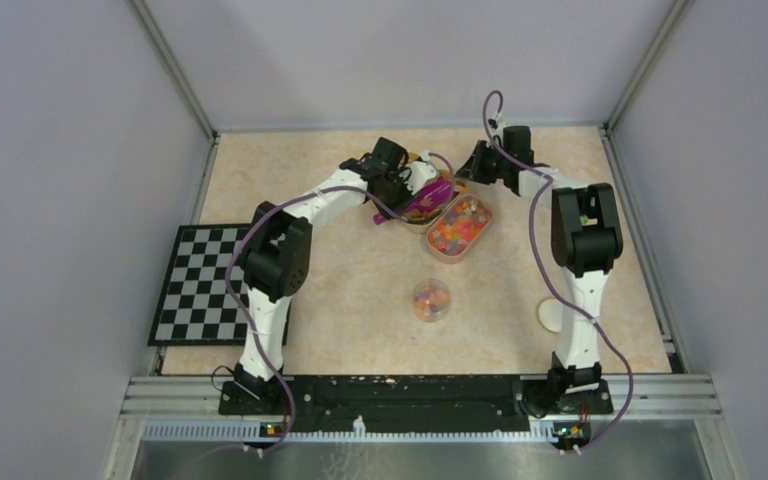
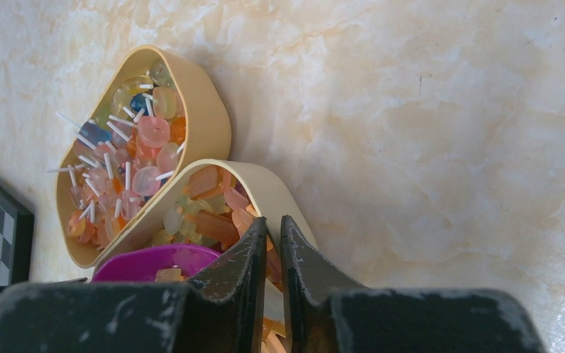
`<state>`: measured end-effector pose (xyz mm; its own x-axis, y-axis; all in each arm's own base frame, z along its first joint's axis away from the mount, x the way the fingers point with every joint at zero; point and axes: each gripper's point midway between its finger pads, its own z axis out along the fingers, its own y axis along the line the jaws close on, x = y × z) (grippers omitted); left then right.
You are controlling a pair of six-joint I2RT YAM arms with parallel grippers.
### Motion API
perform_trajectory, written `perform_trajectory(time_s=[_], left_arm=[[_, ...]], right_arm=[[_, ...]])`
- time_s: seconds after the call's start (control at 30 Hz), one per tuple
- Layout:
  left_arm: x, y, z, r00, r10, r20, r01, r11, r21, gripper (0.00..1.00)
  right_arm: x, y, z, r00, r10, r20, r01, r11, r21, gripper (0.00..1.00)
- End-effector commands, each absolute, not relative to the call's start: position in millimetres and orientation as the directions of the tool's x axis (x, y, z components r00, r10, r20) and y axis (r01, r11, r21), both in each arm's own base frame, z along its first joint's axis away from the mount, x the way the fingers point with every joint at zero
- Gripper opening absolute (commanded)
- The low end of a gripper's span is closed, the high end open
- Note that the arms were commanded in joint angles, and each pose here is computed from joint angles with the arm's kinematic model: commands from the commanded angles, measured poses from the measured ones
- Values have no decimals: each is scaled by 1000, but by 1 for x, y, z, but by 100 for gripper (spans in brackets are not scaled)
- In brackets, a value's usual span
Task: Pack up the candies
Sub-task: Scoop the fake candies from the storage box.
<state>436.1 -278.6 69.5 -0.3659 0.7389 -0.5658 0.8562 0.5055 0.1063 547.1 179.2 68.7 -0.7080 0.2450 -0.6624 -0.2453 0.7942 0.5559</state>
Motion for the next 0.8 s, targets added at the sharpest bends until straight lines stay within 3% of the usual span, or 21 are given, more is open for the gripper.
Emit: perform_trajectory(time_s=[0.0,0.77], left_arm=[[442,-273,94,-347,717,-604,838,526,143,0],[444,-280,94,-350,677,-647,834,539,113,0]], right_arm=[[549,181,79,-698,277,-661,-247,773,584,11],[532,238,121,-635,527,-565,-73,687,723,8]])
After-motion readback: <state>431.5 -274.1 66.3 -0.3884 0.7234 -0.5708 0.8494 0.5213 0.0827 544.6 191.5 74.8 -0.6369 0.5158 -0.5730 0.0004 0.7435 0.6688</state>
